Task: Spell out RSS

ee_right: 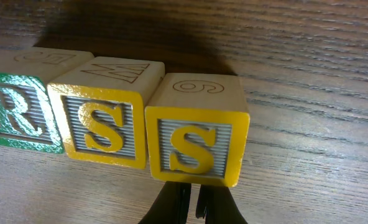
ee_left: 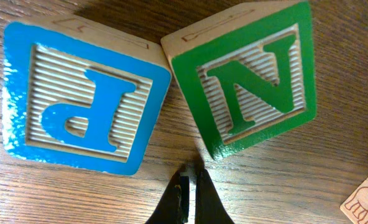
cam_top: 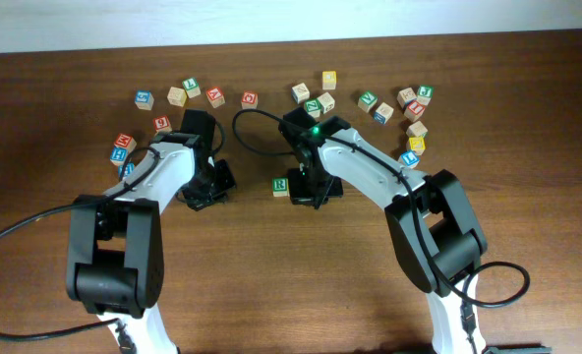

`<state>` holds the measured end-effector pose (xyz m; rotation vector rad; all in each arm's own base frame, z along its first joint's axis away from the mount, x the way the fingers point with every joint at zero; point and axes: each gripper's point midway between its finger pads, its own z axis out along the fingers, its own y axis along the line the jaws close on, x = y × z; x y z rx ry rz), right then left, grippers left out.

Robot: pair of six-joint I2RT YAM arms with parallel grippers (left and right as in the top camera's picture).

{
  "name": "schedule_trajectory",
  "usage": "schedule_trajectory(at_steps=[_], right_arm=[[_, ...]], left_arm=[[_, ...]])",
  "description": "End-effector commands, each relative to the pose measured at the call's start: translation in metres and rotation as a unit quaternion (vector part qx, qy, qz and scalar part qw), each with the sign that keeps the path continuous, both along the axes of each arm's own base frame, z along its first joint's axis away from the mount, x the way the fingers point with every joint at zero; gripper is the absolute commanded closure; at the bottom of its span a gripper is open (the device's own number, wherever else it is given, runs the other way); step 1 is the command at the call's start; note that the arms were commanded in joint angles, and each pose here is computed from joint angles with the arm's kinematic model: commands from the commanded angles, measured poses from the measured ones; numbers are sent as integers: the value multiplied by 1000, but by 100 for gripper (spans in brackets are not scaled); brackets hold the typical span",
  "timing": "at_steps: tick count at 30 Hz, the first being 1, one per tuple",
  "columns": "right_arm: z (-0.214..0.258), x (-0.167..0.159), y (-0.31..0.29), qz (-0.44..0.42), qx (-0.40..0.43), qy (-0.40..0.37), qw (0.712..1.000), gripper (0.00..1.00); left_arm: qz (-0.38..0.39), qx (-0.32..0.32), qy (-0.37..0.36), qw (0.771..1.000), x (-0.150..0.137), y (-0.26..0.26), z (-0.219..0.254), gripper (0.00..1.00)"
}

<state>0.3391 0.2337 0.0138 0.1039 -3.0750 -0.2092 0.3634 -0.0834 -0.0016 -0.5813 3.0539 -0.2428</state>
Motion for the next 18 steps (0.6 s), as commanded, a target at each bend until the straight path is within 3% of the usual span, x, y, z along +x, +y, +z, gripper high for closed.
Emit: schedule_trajectory(at_steps=[1, 18], right_arm=[[-2, 5, -3, -9, -6, -5, 1000, 96], [-2, 10, 0, -9, -1, -15, 1000, 96]], left_arm=[[11, 16, 8, 1000, -3, 9, -3, 100], [11, 16, 8, 1000, -3, 9, -3, 100]])
